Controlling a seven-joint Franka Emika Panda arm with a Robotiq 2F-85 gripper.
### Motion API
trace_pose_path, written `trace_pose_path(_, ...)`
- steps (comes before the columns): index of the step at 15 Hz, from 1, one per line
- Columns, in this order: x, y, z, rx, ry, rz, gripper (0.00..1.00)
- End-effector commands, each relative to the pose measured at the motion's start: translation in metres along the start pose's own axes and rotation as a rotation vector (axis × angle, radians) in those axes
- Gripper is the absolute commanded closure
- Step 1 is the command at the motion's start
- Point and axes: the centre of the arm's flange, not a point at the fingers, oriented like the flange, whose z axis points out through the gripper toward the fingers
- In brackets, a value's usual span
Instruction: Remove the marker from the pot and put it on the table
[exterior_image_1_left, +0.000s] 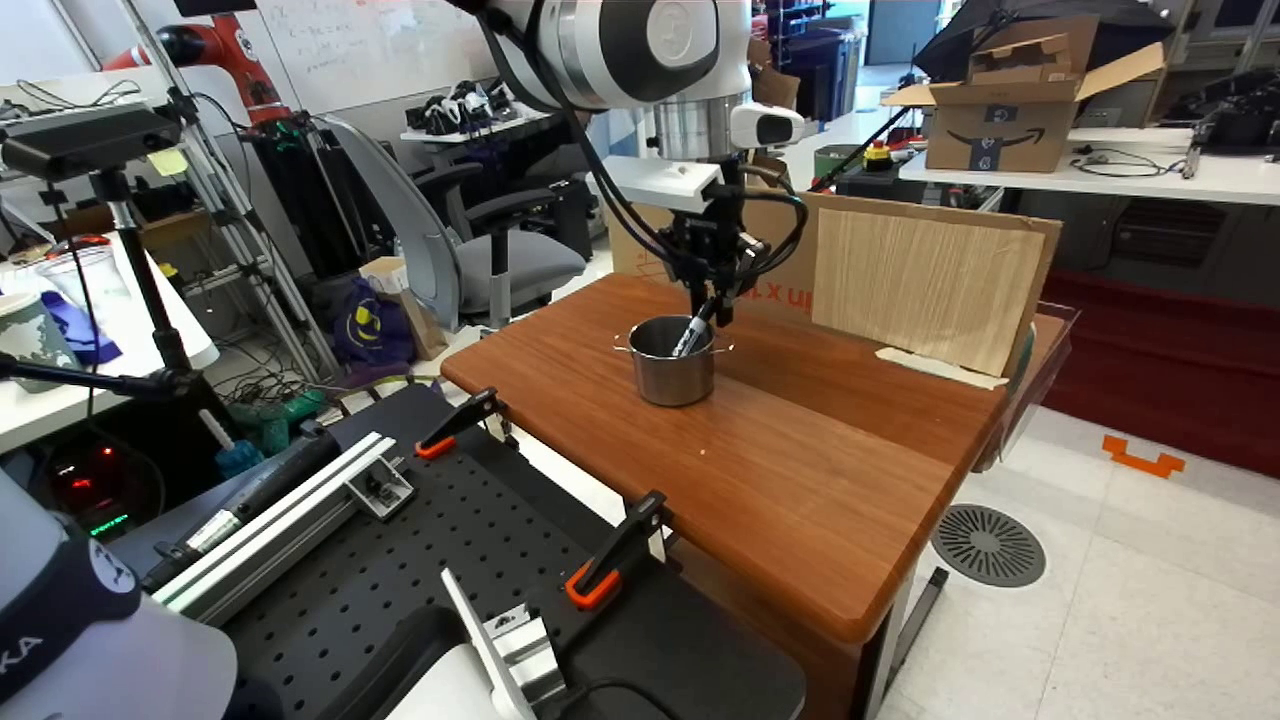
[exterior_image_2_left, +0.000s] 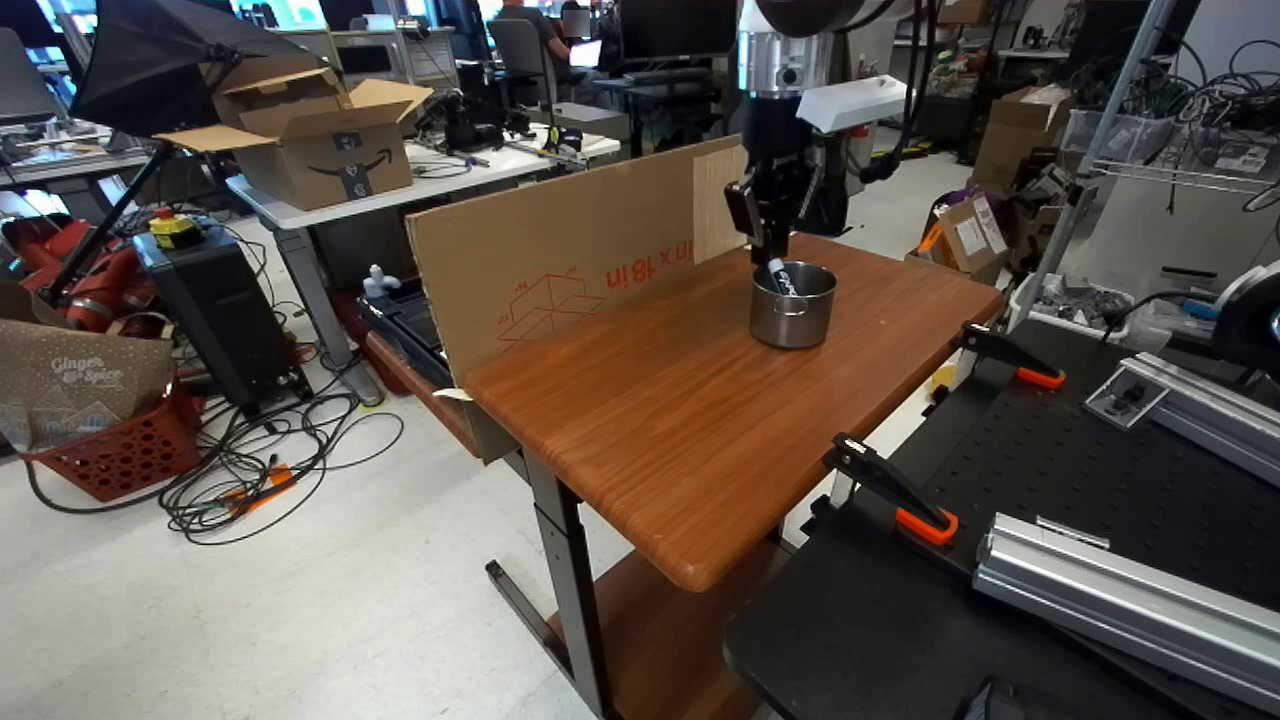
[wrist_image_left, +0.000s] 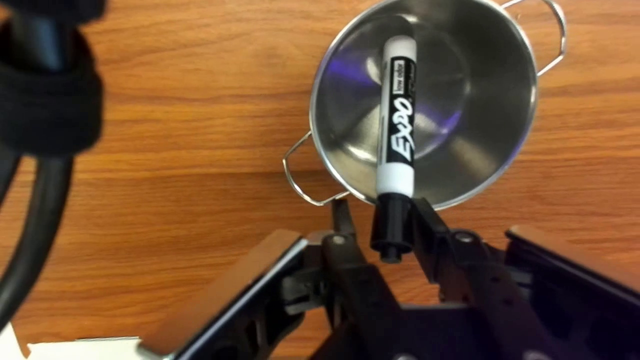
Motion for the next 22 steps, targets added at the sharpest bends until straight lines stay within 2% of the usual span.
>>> trace_pose_path(1,0.005,0.001,0.001,0.028,0.010,0.005,0.96)
trace_pose_path(2,0.004,0.000,0.001,0.029,0.010,0.008,1.00)
trace_pose_path(3,0.004,-0.001,0.001,0.031,0.010,0.010,0.96)
trace_pose_path(9,0.001,-0.006,-0.018,0.056,0.027,0.024,0.95)
trace_pose_path(14,-0.005,0.000,-0.063,0.061,0.084,0.052,0.95)
trace_pose_path(19,-0.028,0.031,-0.112,0.053,0.138,0.097,0.95)
trace_pose_path(22,-0.048,0.064,-0.122,0.056,0.144,0.141,0.95)
